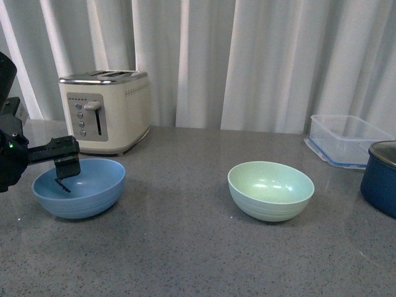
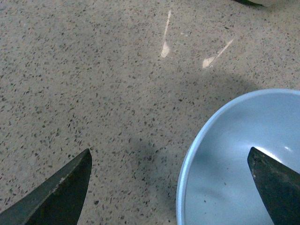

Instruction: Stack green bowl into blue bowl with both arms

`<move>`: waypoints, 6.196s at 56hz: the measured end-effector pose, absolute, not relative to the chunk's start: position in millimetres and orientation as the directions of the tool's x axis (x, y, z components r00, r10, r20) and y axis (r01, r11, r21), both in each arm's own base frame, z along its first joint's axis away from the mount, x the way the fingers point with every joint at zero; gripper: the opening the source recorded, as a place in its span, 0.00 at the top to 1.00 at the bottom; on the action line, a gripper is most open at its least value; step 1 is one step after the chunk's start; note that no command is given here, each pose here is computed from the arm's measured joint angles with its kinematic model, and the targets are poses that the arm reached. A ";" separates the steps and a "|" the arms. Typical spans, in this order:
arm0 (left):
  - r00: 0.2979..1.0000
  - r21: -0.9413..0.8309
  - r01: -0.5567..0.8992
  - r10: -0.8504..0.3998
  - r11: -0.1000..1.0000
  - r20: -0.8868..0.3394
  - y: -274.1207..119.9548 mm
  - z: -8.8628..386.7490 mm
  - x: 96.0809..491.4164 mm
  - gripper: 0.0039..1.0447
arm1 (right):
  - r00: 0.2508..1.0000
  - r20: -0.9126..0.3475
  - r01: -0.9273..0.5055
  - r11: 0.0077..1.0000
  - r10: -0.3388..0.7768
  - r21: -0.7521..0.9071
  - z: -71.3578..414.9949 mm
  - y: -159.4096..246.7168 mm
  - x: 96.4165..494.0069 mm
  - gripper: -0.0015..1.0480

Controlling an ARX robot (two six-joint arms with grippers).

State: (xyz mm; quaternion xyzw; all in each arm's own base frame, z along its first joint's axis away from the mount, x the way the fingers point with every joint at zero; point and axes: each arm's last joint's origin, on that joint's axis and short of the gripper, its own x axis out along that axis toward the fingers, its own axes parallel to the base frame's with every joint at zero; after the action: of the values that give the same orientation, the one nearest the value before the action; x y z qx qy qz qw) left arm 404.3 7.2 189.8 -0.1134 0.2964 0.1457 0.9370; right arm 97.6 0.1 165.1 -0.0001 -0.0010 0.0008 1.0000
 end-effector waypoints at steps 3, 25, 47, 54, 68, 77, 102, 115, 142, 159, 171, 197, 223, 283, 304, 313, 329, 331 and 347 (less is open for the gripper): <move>0.783 -0.125 -0.338 0.205 0.933 -0.587 5.8 190.6 408.2 0.06 | 1.000 0.002 -0.002 1.000 0.002 0.000 165.1 0.1 97.6 0.10; 0.740 -0.083 -0.331 0.204 0.940 -0.641 -4.4 186.8 414.3 0.65 | 1.000 0.002 -0.002 1.000 0.002 0.000 165.1 0.1 97.6 0.10; 0.737 -0.114 -0.352 0.200 0.929 -0.645 -6.4 194.8 409.9 0.97 | 1.000 0.002 -0.002 1.000 0.002 0.000 165.1 0.1 97.6 0.10; 0.744 -0.124 -0.346 0.192 0.930 -0.640 -10.1 201.4 407.8 0.97 | 1.000 0.002 -0.002 1.000 0.002 0.000 165.1 0.1 97.6 0.10; 0.787 -0.170 -0.292 0.136 0.941 -0.602 -31.1 225.0 408.3 0.97 | 1.000 0.002 -0.002 1.000 0.002 0.000 165.1 0.1 97.6 0.10; 0.801 -0.183 -0.248 0.095 0.951 -0.592 -49.6 232.1 410.4 0.97 | 1.000 0.002 -0.002 1.000 0.002 0.000 165.1 0.1 97.6 0.10; 0.781 -0.210 -0.143 -0.020 0.967 -0.624 -97.6 225.4 428.8 0.97 | 1.000 0.002 -0.002 1.000 0.002 0.000 165.1 0.1 97.6 0.10; 0.764 -0.193 -0.121 -0.033 0.974 -0.644 -115.3 213.0 433.1 0.97 | 1.000 0.002 -0.002 1.000 0.002 0.000 165.1 0.1 97.6 0.10; 0.752 -0.181 -0.111 -0.037 0.977 -0.659 -127.2 200.7 439.6 0.97 | 1.000 0.002 -0.002 1.000 0.002 0.000 165.1 0.1 97.6 0.10; 0.748 -0.177 -0.107 -0.038 0.978 -0.663 -130.5 196.8 441.5 0.97 | 1.000 0.002 -0.002 1.000 0.002 0.000 165.1 0.1 97.6 0.10; 0.751 -0.170 -0.120 -0.023 0.978 -0.660 -130.3 195.8 442.0 0.70 | 1.000 0.002 -0.002 1.000 0.002 0.000 165.1 0.1 97.6 0.10; 0.846 -0.121 -0.144 0.058 0.982 -0.530 -103.6 236.1 399.9 0.06 | 1.000 0.002 -0.002 1.000 0.002 0.000 165.1 0.1 97.6 0.10; 0.888 0.072 -0.119 0.139 0.990 -0.437 -68.9 251.5 280.9 0.06 | 1.000 0.002 -0.002 1.000 0.002 0.000 165.1 0.1 97.6 0.10; 1.000 -0.005 0.000 0.000 1.000 -0.009 -0.3 175.0 147.8 0.97 | 1.000 0.002 -0.002 1.000 0.002 0.000 165.1 0.1 97.6 0.10; 1.000 -0.004 0.000 0.000 1.000 0.019 -0.2 172.3 130.3 0.97 | 1.000 0.002 -0.002 1.000 0.002 0.000 165.1 0.1 97.6 0.10; 1.000 -0.004 -0.001 0.001 1.000 0.022 -0.2 173.5 124.0 0.97 | 1.000 0.002 -0.002 1.000 0.002 0.000 165.1 0.1 97.6 0.10; 1.000 -0.004 -0.001 0.001 1.000 0.024 -0.2 174.0 116.5 0.97 | 1.000 0.002 -0.002 1.000 0.002 0.000 165.1 0.1 97.6 0.10; 1.000 -0.005 0.000 0.000 1.000 0.025 -0.2 174.0 115.4 0.97 | 1.000 0.002 -0.002 1.000 0.002 0.000 165.1 0.1 97.6 0.10; 1.000 -0.004 0.000 0.000 1.000 0.024 -0.2 173.6 109.0 0.97 | 1.000 0.002 -0.002 1.000 0.002 0.000 165.1 0.1 97.6 0.10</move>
State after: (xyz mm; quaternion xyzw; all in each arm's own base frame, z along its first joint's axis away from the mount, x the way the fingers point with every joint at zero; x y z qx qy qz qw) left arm 109.0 -0.2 173.6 -0.0022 -0.0121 0.0002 0.9999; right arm 97.6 0.1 165.1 0.0001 -0.0010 0.0008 1.0000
